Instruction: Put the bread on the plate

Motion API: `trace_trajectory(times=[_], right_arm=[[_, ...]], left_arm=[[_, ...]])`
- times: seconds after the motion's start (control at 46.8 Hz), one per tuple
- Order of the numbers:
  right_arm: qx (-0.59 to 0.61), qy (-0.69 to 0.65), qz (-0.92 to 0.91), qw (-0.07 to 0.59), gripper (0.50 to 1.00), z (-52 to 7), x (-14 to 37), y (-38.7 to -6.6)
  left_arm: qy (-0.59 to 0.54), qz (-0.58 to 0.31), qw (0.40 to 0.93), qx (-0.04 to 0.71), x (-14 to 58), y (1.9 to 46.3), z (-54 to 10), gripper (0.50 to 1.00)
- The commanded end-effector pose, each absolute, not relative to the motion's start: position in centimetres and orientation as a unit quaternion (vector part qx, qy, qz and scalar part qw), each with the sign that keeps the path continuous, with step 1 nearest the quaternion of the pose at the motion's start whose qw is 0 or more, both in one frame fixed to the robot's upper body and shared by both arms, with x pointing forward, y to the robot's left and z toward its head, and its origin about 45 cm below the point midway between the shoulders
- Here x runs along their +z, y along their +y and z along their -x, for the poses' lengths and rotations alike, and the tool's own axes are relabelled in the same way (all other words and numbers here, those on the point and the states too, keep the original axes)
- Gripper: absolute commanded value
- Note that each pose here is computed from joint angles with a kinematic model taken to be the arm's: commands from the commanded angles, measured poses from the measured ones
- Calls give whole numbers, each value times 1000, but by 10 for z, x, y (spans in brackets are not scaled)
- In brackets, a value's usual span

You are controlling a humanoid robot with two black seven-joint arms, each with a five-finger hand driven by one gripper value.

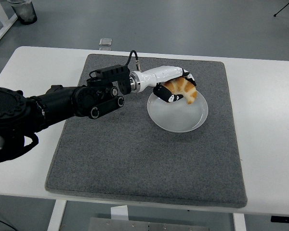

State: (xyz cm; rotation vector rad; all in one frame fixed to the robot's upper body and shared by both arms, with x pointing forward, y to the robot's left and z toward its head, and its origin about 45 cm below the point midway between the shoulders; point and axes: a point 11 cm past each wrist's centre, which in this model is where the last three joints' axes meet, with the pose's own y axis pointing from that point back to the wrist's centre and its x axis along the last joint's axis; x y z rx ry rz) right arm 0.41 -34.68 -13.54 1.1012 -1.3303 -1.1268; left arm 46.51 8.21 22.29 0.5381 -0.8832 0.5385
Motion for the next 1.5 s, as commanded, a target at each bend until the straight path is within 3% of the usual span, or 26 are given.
trace_trajectory(times=[0.0, 0.855, 0.897, 1.026, 1.474], right_arm=[[-469, -553, -458, 514, 952, -4, -135, -347], [-469, -554, -458, 513, 952, -4, -135, -347], [-469, -554, -458, 513, 952, -4, -135, -347], [-469, -553, -458, 514, 954, -4, -135, -347], [-469, -553, -458, 514, 952, -4, -135, -347]], left_arm=[[-416, -254, 835, 256, 221, 83, -464, 500], [-388, -260, 842, 269, 197, 92, -456, 500], [-388, -260, 842, 271, 198, 93, -457, 523], [-386, -258, 843, 273, 198, 92, -457, 651], [-383, -256, 844, 275, 198, 92, -457, 851]])
